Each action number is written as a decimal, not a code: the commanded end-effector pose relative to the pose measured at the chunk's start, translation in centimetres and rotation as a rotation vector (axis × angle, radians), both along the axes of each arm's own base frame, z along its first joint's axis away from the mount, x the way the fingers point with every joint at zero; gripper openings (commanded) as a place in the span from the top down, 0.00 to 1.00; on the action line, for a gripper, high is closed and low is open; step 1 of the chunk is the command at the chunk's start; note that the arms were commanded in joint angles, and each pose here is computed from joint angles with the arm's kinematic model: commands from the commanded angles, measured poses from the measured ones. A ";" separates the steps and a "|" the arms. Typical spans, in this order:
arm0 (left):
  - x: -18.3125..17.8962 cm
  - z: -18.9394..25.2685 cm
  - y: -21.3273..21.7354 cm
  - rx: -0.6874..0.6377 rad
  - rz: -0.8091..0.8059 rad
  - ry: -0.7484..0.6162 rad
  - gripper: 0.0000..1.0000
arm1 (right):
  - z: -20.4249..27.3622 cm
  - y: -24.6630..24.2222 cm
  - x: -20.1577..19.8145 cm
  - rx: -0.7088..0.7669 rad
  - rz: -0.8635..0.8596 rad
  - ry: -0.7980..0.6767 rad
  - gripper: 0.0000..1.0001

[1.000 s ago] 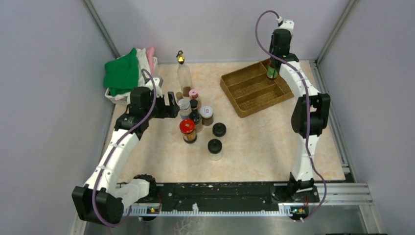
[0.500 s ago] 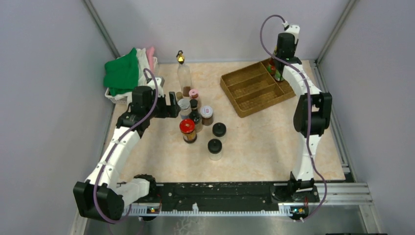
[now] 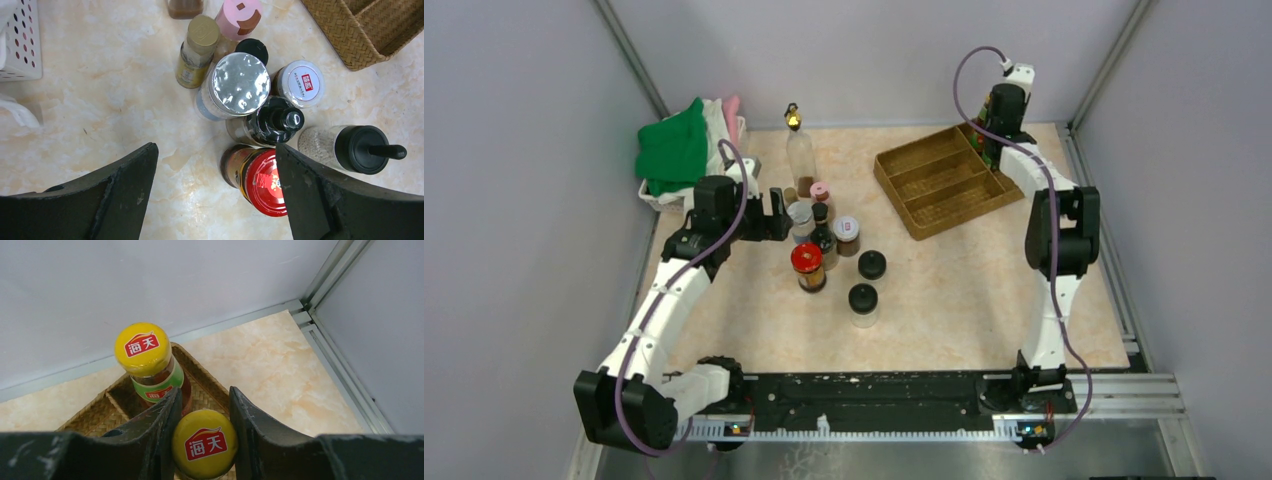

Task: Organize the condiment bottles
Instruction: Place the bottle in the storage box, then pick up the bottle from the center of the board.

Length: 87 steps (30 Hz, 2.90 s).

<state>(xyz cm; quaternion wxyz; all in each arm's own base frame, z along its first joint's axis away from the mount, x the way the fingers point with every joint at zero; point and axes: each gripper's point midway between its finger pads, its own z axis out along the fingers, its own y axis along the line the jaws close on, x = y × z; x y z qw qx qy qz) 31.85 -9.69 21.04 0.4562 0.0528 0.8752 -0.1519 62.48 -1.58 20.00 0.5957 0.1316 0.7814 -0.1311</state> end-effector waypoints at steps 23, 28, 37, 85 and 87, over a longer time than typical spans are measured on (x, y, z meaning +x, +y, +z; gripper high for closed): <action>1.4 1.0 -0.4 -0.001 -0.019 -0.046 0.07 | 3.8 -2.0 2.4 -0.037 -0.058 -0.218 0.82; 1.3 0.9 -0.4 0.000 -0.021 -0.043 0.07 | 4.1 -2.4 1.8 -0.030 -0.084 -0.226 0.07; 0.8 1.5 -0.2 0.002 -0.016 -0.055 0.07 | 10.4 -3.8 -3.9 0.012 -0.188 -0.319 0.01; 1.4 1.8 7.2 -0.080 0.234 -0.033 0.01 | 7.2 40.0 -25.1 0.080 1.315 0.046 0.16; 1.4 1.7 7.4 -0.098 0.237 -0.036 0.01 | 5.8 42.2 -25.7 0.052 1.359 0.080 0.16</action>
